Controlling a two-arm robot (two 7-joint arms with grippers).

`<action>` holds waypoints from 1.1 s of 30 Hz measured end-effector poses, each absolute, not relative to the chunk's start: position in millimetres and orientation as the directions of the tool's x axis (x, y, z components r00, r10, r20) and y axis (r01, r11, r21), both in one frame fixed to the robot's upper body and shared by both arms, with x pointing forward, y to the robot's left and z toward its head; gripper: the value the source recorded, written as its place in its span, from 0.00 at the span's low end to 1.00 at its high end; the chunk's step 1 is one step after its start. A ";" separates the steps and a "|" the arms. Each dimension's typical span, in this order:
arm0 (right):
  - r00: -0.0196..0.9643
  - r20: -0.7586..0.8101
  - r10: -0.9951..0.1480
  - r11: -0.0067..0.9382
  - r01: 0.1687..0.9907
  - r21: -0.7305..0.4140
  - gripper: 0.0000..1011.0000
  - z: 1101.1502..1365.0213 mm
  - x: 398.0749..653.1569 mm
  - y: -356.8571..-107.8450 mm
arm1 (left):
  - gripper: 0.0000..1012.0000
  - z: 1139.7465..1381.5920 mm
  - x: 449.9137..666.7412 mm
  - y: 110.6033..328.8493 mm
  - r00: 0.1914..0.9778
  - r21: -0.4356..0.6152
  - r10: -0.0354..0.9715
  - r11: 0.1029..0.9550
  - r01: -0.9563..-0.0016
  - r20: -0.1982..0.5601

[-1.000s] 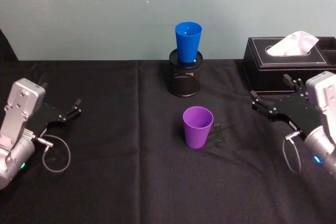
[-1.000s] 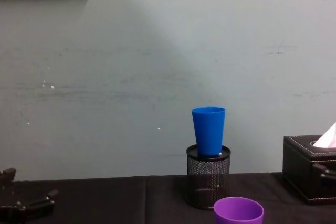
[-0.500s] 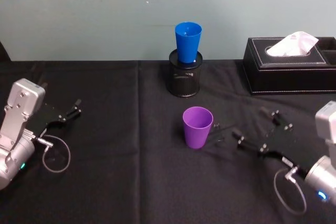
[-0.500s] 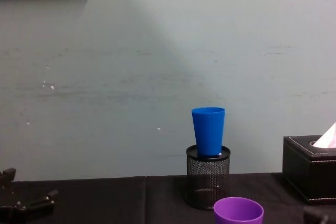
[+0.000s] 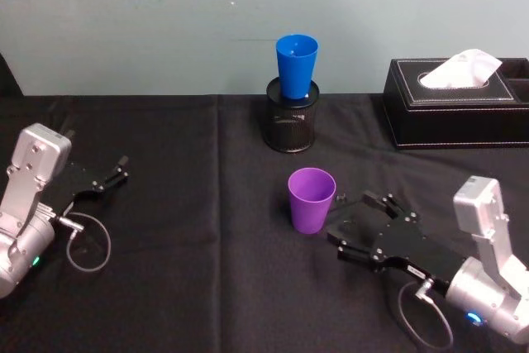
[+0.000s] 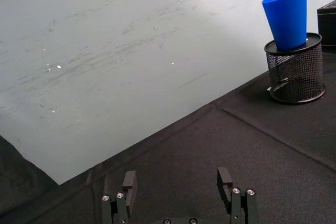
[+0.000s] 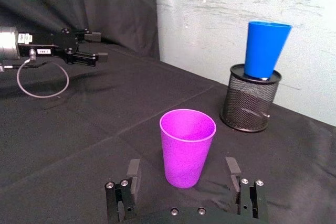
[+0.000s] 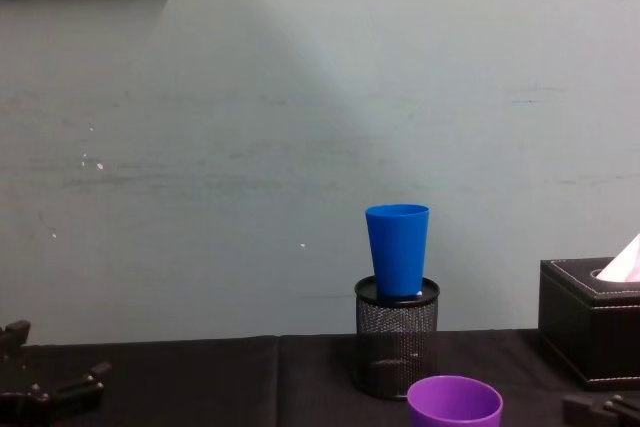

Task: Pick up one cup with a gripper and tap it against the other cup.

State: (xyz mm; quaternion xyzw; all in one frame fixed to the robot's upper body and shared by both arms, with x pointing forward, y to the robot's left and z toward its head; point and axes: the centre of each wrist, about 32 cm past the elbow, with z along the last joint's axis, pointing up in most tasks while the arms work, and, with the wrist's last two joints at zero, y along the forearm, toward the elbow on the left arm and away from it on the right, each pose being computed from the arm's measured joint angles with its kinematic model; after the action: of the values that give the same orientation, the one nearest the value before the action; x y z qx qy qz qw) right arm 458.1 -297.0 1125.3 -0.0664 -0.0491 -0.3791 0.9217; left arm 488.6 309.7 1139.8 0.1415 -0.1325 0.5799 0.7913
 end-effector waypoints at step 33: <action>0.731 0.120 -0.672 0.726 0.682 -0.093 0.99 1116.9 516.9 -256.9 | 0.99 1139.8 488.6 309.7 0.292 0.070 0.880 0.287 -0.955 0.374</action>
State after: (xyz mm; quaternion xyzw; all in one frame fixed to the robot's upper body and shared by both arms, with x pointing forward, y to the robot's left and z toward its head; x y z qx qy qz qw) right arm 516.9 -256.9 1116.9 -0.0653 -0.0392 -0.3646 0.9280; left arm 488.6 309.7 1139.8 0.1415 -0.1325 0.5799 0.7913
